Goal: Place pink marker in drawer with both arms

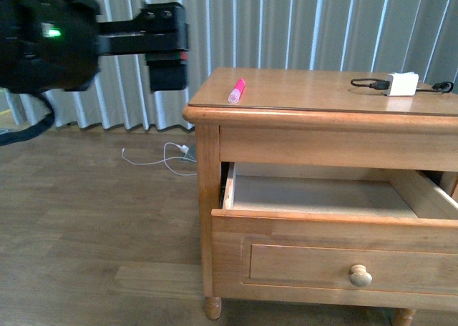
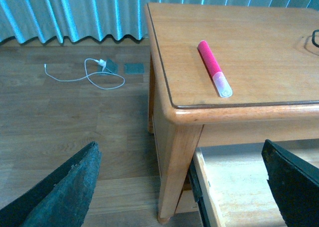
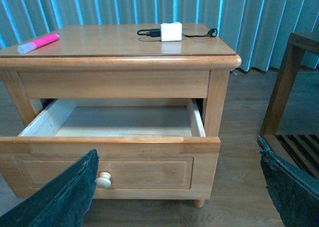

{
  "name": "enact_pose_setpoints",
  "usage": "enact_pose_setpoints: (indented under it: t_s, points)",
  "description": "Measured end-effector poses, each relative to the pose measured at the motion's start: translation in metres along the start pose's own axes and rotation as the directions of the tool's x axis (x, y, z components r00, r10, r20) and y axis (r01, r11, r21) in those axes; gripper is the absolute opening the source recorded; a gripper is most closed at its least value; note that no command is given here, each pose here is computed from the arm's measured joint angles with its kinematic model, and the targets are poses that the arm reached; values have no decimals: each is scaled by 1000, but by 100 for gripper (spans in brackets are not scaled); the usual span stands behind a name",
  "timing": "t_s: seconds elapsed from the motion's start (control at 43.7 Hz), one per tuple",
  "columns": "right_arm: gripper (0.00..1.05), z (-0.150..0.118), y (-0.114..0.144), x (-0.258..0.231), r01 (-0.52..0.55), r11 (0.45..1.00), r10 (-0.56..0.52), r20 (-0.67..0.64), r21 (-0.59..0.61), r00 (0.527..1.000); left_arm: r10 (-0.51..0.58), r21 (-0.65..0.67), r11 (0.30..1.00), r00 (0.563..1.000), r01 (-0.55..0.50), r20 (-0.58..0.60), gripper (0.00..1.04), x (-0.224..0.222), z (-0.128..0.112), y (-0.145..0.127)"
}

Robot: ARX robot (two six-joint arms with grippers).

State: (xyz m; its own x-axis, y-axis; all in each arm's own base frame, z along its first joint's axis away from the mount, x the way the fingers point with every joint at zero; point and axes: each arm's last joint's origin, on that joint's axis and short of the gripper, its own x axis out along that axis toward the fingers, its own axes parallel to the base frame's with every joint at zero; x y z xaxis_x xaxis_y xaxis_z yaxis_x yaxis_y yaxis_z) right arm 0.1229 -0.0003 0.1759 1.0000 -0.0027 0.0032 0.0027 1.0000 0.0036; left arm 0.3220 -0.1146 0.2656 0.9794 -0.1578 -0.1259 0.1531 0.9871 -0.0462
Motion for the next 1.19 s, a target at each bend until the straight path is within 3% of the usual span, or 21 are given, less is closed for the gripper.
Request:
enact_pose_setpoints:
  t_s: [0.298,0.504,0.71,0.847,0.916,1.191]
  points:
    - [96,0,0,0,0,1000,0,0,0,1000,-26,-10,1000,998,25,-55,99,102,13,-33]
    - [96,0,0,0,0,1000,0,0,0,1000,-67,-4,998,992,67,-108,99,149,18,-62]
    - [96,0,0,0,0,1000,0,0,0,1000,-40,19,999,983,44,-177,99,173,2,-68]
    - [96,0,0,0,0,1000,0,0,0,1000,-45,24,998,977,51,-206,98,175,6,-69]
    - [96,0,0,0,0,1000,0,0,0,1000,-46,34,998,975,54,-216,92,176,6,-70]
    - [96,0,0,0,0,1000,0,0,0,1000,-44,68,996,968,62,-247,47,176,6,-70]
